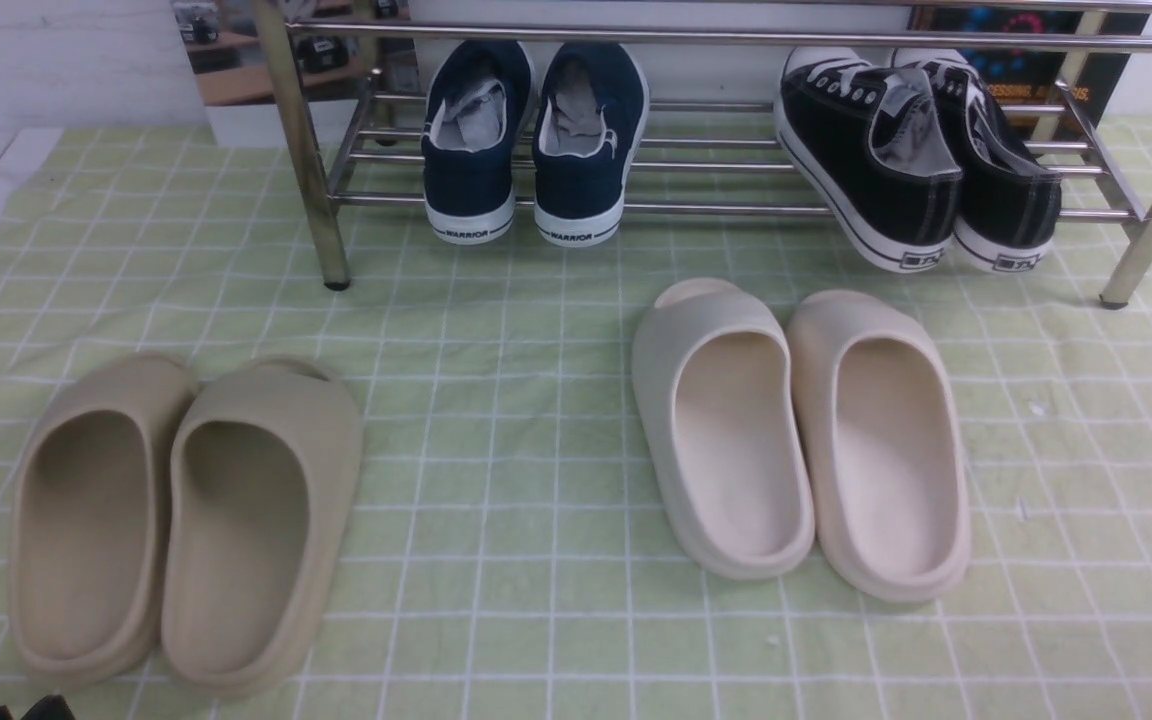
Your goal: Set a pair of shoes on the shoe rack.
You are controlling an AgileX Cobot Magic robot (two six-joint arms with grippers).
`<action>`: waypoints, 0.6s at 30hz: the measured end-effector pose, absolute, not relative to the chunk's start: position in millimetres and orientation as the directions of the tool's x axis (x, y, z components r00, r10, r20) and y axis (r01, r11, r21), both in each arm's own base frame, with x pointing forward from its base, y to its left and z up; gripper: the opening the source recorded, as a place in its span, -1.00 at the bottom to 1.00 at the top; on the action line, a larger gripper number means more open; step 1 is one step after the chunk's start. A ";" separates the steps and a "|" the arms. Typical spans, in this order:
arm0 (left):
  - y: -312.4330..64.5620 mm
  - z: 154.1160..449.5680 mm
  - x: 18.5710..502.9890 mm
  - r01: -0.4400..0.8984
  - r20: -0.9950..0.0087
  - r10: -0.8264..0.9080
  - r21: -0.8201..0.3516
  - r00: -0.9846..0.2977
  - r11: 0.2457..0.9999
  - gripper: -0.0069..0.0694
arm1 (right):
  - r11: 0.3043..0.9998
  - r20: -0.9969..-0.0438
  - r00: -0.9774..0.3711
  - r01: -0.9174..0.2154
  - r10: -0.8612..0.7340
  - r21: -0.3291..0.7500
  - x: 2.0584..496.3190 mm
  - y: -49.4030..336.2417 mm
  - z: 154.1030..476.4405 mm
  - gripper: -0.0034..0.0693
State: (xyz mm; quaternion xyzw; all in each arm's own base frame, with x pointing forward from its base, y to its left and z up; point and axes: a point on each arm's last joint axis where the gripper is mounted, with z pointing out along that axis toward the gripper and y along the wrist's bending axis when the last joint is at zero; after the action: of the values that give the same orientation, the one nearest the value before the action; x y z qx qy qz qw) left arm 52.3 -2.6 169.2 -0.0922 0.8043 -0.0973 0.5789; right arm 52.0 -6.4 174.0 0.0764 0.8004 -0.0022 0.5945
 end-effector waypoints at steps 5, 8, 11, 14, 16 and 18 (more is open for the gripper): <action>-2.6 169.2 52.3 -0.036 -0.913 -0.261 -0.263 -0.313 0.964 -0.19 | 0.988 -0.952 -0.282 0.125 0.122 0.090 52.0 -6.4 173.9 -0.91; -2.6 169.2 52.3 -0.036 -0.913 -0.261 -0.263 -0.313 0.964 -0.19 | 0.988 -0.951 -0.283 0.125 0.123 0.090 52.0 -6.3 173.8 -0.91; -2.6 169.2 52.3 -0.036 -0.913 -0.261 -0.263 -0.313 0.964 -0.19 | 0.988 -0.951 -0.283 0.125 0.123 0.090 52.0 -6.3 173.8 -0.91; -2.6 169.2 52.3 -0.036 -0.913 -0.261 -0.263 -0.313 0.964 -0.19 | 0.988 -0.951 -0.283 0.125 0.124 0.091 52.0 -6.3 173.8 -0.91; -2.6 169.2 52.3 -0.036 -0.913 -0.261 -0.263 -0.313 0.964 -0.19 | 0.988 -0.951 -0.283 0.126 0.125 0.093 52.0 -6.3 173.8 -0.90; -2.6 169.2 52.3 -0.036 -0.913 -0.261 -0.263 -0.313 0.964 -0.19 | 0.988 -0.951 -0.283 0.126 0.126 0.093 52.0 -6.3 173.8 -0.90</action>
State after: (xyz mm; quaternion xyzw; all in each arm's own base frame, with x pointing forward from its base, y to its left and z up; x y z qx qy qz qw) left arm 52.3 -2.6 169.2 -0.0922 0.8043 -0.0973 0.5789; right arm 52.0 -6.3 173.8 0.0787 0.8009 0.0000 0.5936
